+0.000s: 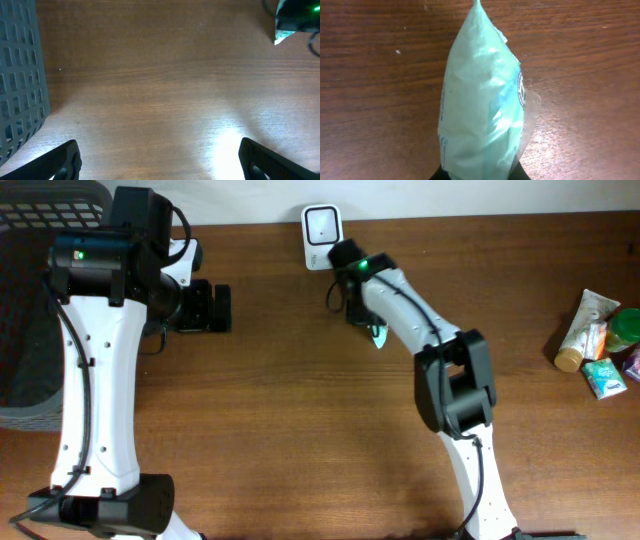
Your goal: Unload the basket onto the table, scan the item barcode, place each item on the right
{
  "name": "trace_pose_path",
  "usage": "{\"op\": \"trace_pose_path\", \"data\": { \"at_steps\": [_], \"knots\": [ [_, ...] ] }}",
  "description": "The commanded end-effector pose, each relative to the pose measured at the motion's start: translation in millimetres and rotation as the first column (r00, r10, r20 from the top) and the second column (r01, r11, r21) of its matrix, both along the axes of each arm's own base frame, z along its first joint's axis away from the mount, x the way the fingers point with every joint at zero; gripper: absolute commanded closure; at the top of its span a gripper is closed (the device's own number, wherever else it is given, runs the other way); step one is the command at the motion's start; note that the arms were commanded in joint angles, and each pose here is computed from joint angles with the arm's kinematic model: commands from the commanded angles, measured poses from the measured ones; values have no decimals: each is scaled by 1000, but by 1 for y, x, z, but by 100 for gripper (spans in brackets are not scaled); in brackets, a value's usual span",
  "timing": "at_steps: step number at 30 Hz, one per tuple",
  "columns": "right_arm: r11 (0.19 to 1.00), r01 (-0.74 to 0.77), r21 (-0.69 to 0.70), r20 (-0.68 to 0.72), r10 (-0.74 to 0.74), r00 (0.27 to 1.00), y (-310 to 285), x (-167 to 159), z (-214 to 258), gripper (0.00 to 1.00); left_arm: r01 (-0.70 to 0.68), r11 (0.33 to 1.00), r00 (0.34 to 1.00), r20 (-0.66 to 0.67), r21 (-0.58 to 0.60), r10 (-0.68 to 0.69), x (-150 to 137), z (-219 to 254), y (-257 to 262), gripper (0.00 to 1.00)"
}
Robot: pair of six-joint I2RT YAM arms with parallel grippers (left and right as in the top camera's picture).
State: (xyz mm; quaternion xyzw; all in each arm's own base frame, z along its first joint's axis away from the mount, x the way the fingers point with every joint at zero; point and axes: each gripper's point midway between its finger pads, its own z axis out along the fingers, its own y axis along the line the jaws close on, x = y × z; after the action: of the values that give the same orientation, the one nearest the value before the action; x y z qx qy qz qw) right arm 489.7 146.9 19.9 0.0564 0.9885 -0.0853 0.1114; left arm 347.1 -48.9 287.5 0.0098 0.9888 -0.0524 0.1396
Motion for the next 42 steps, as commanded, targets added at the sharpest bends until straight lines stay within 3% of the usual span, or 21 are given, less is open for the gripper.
{"op": "trace_pose_path", "data": {
  "at_steps": [1, 4, 7, 10, 11, 14, 16, 17, 20, 23, 27, 28, 31, 32, 38, 42],
  "knots": [
    [902, -124, 413, -78, 171, 982, 71, -9, 20, 96, 16, 1000, 1000, 5, 4, -16, -1, 1, 0, 1],
    [740, -209, 640, -14, 283, 959, 116, -12, 66, 94, 16, 1000, 1000, 5, 4, -16, -1, 1, 0, 1],
    [604, -183, 775, -37, 332, 942, 140, -25, 71, 95, 16, 1000, 1000, 5, 4, -16, -1, 1, 0, 1],
    [551, -134, 824, -61, 321, 945, 148, -26, 57, 95, 16, 1000, 1000, 5, 4, -16, -1, 1, 0, 1],
    [556, -101, 825, -83, 297, 951, 148, -26, 46, 94, 16, 1000, 1000, 5, 4, -16, -1, 1, 0, 1],
    [649, -4, 761, -147, 180, 973, 131, -21, 6, 77, 15, 1000, 1000, 5, 4, -15, -1, 1, 0, 1],
    [743, 6, 669, -147, 124, 981, 112, -16, -7, 46, 16, 1000, 1000, 5, 4, -16, -1, 1, 0, 1],
    [786, 6, 618, -137, 100, 985, 100, -13, -3, 36, 16, 1000, 1000, 5, 4, -16, -1, 1, 0, 1],
    [854, -57, 518, -66, 107, 992, 78, -6, 32, 30, 16, 1000, 1000, 5, 4, -16, -1, 1, 0, 1],
    [851, -149, 504, -22, 185, 983, 77, -8, 73, 30, 16, 1000, 1000, 5, 4, -16, -1, 1, 0, 1],
    [872, -154, 465, -44, 196, 980, 69, -14, 73, 28, 16, 1000, 1000, 5, 4, -16, -1, 1, 0, 1],
    [874, -153, 462, -46, 196, 980, 69, -14, 72, 34, 15, 1000, 1000, 5, 4, -15, -1, 1, 0, 1],
    [875, -162, 457, -24, 194, 981, 69, -9, 73, 87, 16, 1000, 1000, 5, 4, -16, -1, 1, 0, 1],
    [874, -166, 457, -14, 194, 981, 70, -5, 70, 92, 15, 1000, 1000, 5, 4, -15, -1, 1, 0, 1],
    [858, -218, 464, 39, 226, 973, 96, 12, 37, 96, 16, 1000, 1000, 5, 4, -16, -1, 1, 0, 1],
    [883, -223, 414, 18, 237, 971, 103, 7, 1, 96, 16, 1000, 1000, 5, 4, -16, -1, 1, 0, 1]
  ]
}}
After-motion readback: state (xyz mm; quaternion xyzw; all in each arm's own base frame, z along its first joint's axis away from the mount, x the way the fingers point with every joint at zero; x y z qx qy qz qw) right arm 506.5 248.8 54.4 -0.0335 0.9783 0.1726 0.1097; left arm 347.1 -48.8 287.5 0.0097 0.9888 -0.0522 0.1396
